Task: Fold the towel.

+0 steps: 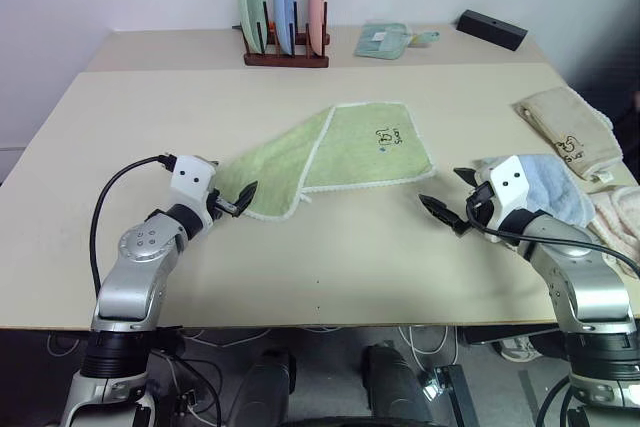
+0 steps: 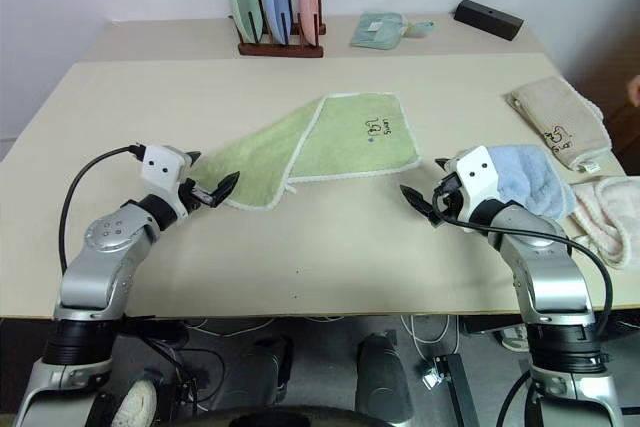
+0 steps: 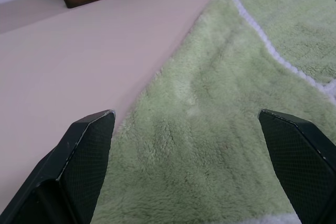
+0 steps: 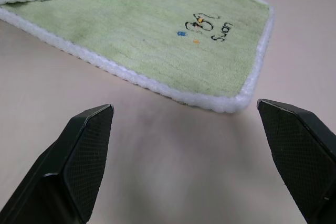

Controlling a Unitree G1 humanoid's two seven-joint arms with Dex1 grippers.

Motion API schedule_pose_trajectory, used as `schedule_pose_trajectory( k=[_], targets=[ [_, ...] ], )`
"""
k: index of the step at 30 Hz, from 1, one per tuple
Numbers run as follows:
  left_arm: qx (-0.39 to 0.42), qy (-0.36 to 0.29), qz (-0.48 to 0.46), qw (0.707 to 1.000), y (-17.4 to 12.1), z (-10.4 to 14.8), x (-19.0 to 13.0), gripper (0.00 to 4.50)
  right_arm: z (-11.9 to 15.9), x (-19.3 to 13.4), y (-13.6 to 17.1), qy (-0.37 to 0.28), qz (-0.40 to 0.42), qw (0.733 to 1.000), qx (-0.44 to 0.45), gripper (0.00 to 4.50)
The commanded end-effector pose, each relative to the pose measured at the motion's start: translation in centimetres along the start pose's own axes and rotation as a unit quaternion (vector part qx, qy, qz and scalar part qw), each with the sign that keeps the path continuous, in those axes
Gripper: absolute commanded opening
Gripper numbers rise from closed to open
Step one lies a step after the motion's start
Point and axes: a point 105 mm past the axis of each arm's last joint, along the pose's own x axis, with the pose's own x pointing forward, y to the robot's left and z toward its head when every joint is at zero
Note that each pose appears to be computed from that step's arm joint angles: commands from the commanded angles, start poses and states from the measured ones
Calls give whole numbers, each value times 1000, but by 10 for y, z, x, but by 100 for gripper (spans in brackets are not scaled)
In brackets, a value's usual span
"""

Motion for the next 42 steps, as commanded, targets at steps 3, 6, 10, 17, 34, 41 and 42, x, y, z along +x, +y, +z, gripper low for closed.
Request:
schedule_pose_trajectory(
  k=[3,6,10,17,34,41,42],
  targets=[
    [14,-19,0,1000,-1,11,-3,446,8,-1,-2,-14,-3,1000,-20,450],
    [14,-18,0,1000,1,11,-4,446,9,1,0,-16,-3,1000,-20,450],
    [22,-17,-3,1000,2,11,-4,446,8,5,6,-23,0,1000,-16,450],
    [40,-11,-62,997,-14,8,-7,446,14,22,42,-41,52,998,12,450],
    [162,64,-187,967,-82,2,13,446,13,26,60,-48,36,998,23,450],
    [136,131,-160,969,-70,-18,14,446,16,28,61,-55,31,998,20,450],
    [129,134,-160,969,-69,-18,14,446,16,27,61,-54,30,998,19,450]
  ],
)
